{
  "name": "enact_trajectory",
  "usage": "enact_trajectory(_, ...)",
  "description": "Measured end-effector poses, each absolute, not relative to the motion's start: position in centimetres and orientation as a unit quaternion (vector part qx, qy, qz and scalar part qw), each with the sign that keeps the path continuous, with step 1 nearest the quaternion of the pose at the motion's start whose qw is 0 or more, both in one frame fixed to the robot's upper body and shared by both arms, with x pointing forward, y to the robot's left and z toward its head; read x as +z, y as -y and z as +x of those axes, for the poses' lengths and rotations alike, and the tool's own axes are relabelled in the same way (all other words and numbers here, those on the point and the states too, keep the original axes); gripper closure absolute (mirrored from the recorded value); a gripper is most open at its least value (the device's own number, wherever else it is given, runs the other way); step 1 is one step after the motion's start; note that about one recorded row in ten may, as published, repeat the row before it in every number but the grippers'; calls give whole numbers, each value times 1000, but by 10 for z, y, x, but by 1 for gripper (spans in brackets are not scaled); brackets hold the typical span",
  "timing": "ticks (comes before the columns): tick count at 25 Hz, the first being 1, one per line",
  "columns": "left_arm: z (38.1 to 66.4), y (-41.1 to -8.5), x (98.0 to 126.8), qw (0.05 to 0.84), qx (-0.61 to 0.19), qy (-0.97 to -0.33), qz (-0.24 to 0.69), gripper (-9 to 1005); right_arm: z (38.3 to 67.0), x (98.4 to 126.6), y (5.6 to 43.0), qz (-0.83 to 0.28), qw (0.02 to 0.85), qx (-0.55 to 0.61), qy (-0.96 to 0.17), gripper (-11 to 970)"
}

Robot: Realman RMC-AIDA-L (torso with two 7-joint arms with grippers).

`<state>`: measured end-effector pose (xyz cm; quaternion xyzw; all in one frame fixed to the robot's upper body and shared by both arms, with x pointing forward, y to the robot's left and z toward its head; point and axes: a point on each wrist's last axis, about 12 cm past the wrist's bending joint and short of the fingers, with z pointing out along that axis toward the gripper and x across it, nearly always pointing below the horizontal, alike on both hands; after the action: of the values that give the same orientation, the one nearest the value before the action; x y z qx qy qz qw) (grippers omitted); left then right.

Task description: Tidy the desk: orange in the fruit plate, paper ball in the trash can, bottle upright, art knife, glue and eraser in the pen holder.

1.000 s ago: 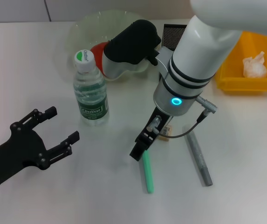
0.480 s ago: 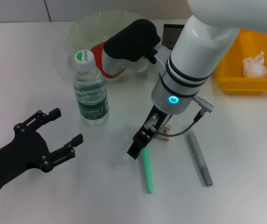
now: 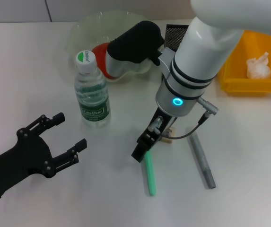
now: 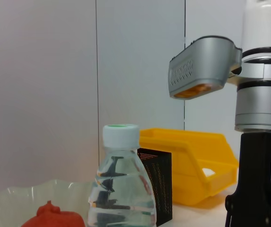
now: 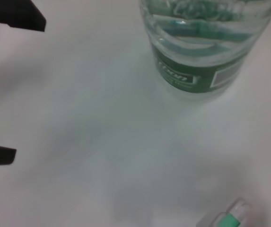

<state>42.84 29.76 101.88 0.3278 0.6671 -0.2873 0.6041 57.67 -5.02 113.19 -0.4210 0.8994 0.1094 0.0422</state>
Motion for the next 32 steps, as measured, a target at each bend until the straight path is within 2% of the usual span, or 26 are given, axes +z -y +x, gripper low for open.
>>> enact_trajectory(13,430,-297,1019,604,-286,-668,327,181,577,1128,52,-420,39,103,-901,280)
enact_trajectory(18,430,-297,1018,604,-285,-669,327,181,577,1127,53,-418,36,101,-902,447)
enact_trajectory(27,432,-296,1018,604,-286,-669,325,181,577,1127,54,-418,31,98,-903,454)
enact_trajectory(32,433,-296,1018,604,-287,-669,325,181,576,1127,55,-419,26,97,-903,631)
